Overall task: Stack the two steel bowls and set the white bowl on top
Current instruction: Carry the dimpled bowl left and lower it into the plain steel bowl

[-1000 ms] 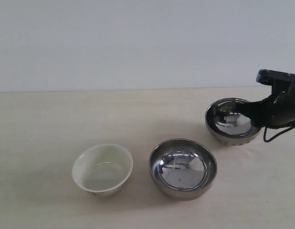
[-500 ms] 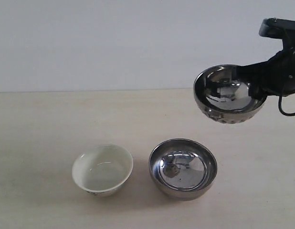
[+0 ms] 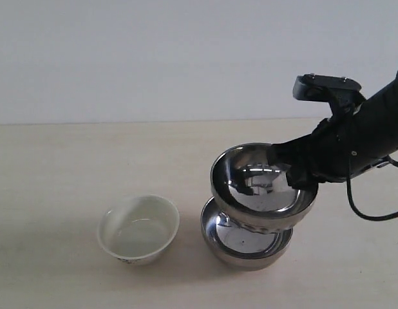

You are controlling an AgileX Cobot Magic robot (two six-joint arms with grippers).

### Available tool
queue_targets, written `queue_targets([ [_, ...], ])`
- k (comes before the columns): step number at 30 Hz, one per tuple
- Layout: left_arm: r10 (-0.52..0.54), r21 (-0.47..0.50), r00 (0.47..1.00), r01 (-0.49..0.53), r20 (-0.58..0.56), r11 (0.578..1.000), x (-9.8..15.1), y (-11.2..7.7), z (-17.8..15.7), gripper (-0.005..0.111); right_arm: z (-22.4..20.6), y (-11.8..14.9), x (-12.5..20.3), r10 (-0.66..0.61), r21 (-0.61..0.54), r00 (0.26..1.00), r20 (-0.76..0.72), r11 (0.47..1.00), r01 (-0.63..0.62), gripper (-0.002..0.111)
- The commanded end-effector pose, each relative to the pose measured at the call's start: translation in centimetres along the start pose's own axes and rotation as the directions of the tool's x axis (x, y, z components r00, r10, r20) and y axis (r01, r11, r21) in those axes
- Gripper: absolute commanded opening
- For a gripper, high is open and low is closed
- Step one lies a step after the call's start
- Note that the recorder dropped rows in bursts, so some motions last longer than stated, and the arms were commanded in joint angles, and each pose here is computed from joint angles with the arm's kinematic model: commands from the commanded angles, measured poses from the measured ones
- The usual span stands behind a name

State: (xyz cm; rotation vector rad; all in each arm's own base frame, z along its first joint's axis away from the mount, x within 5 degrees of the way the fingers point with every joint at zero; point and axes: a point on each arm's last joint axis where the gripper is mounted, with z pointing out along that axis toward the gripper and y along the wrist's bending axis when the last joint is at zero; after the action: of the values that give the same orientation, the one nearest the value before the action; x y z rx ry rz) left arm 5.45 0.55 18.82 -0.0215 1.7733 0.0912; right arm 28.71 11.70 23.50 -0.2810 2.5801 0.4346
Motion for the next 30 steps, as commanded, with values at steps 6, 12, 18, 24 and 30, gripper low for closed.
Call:
queue_targets([
  [6,-0.008,-0.004,1.0,0.008,-0.001,1.0,0.1,0.0,0.0,0.004,2.1,-0.4,1.3,0.004,0.009,0.997,-0.072,1.0,-0.003,0.0],
  [12,-0.008,-0.004,1.0,0.008,-0.001,1.0,0.1,0.0,0.0,0.004,2.7,-0.4,1.1,0.019,0.009,0.999,-0.042,1.0,-0.018,0.0],
  [18,-0.008,-0.004,1.0,0.008,-0.001,1.0,0.1,0.0,0.0,0.004,3.0,1.5,1.0,-0.054,-0.016,0.999,0.005,0.998,0.054,0.0],
  [24,-0.008,-0.004,1.0,0.008,-0.001,1.0,0.1,0.0,0.0,0.004,3.3,1.6,1.0,-0.072,-0.008,0.997,0.013,0.997,0.072,0.0],
  [30,-0.008,-0.004,1.0,0.008,-0.001,1.0,0.1,0.0,0.0,0.004,5.3,1.1,1.4,-0.063,0.009,0.998,-0.016,0.998,0.063,0.0],
])
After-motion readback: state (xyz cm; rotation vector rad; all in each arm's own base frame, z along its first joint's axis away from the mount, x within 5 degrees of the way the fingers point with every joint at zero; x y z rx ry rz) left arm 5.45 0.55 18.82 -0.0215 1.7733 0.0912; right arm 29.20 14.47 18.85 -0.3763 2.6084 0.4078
